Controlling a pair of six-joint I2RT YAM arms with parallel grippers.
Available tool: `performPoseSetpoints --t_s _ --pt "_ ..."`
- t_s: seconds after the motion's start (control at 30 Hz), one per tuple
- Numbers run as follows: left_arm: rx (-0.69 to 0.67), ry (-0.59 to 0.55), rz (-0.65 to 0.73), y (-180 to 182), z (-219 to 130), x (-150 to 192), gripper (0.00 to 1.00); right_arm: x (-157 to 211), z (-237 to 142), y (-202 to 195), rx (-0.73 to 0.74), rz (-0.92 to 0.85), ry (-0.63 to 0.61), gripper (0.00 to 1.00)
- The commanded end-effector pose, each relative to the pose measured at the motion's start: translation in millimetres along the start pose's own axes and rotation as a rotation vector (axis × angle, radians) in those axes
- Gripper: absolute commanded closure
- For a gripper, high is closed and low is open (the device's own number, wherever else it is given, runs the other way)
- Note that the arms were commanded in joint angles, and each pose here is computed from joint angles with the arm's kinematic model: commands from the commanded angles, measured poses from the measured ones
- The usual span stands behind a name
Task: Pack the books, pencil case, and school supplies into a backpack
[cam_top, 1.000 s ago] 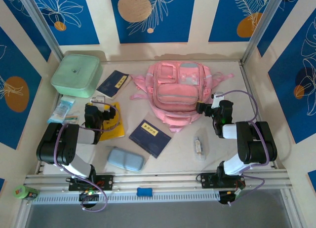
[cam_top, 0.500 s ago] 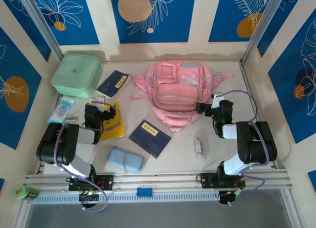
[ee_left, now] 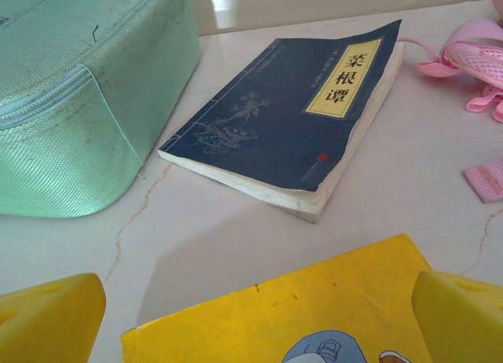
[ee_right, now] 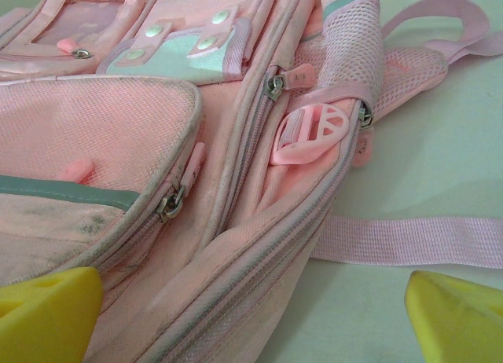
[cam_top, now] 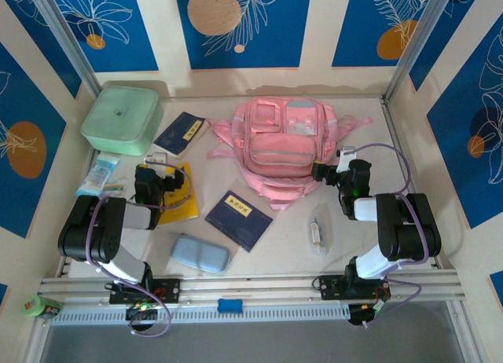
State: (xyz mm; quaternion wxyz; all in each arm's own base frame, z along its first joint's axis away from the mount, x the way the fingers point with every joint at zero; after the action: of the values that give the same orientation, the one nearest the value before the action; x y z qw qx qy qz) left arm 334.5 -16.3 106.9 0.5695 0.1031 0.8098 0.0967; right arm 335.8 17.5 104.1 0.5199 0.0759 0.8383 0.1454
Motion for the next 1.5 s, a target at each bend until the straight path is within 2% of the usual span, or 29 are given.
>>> performPoseSetpoints --t_s 0.0,0.27,0.37,0.5,0.6,0.73,0.83,1.0,1.17,1.37,1.47 --pt "-0.01 -0.03 -0.002 3.7 -1.2 -7.0 0.01 -16.2 -1.8 9.4 -0.039 -0.033 -0.035 0.01" --pt "-0.045 -0.005 -0.02 16.5 -17.7 -30.8 0.01 -50.4 -29.6 9.7 0.06 0.065 -0.042 0.01" --pt "-0.049 0.003 -0.052 22.5 -26.6 -46.9 0.01 -66.5 -44.4 6.2 0.116 0.237 -0.023 0.01" --pt "0.008 -0.025 -0.166 23.6 -44.1 -70.6 0.01 -67.6 -62.7 -9.6 0.28 0.481 0.061 0.01" --pt "0.027 -0.036 -0.286 26.5 -59.4 -83.0 0.01 -64.6 -71.9 -5.6 0.164 0.59 0.093 0.01" --pt "-0.035 -0.074 -0.443 35.7 -75.4 -80.6 0.01 -55.3 -77.4 6.9 0.082 0.651 0.205 0.01" --pt "-0.036 0.017 -0.531 37.2 -84.0 -80.0 0.01 -44.1 -81.1 16.0 0.058 0.703 0.317 0.01" --pt "0.107 0.084 -0.594 20.3 -91.3 -78.3 0.0 -23.5 -82.9 33.1 0.017 0.718 0.467 0.01" --pt "0.271 0.148 -0.648 -5.6 -99.0 -77.3 0.01 -9.5 -74.1 40.9 -0.016 0.744 0.538 0.01" --pt "0.374 0.187 -0.614 -43.6 -111.3 -82.4 0.01 1.8 -52.9 51.9 -0.035 0.761 0.613 0.01" --pt "0.419 0.213 -0.578 -67.0 -116.0 -84.8 0.01 5.6 -40.8 53.5 -0.029 0.768 0.629 0.1"
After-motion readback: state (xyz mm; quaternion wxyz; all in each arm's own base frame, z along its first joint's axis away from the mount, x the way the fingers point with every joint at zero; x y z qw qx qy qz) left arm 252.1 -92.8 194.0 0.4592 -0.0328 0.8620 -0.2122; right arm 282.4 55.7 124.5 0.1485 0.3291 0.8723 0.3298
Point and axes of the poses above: each hand's point on the last joint's axis, 136 mm out from that joint toward the fingers, its own z axis out along the fingers, its own y axis along the line the jaws close on, x = y × z, the point moved 6 cm from there along -z, back along the fingers, and after that the axes turned 11 degrees about z, right-handed, at the moved point
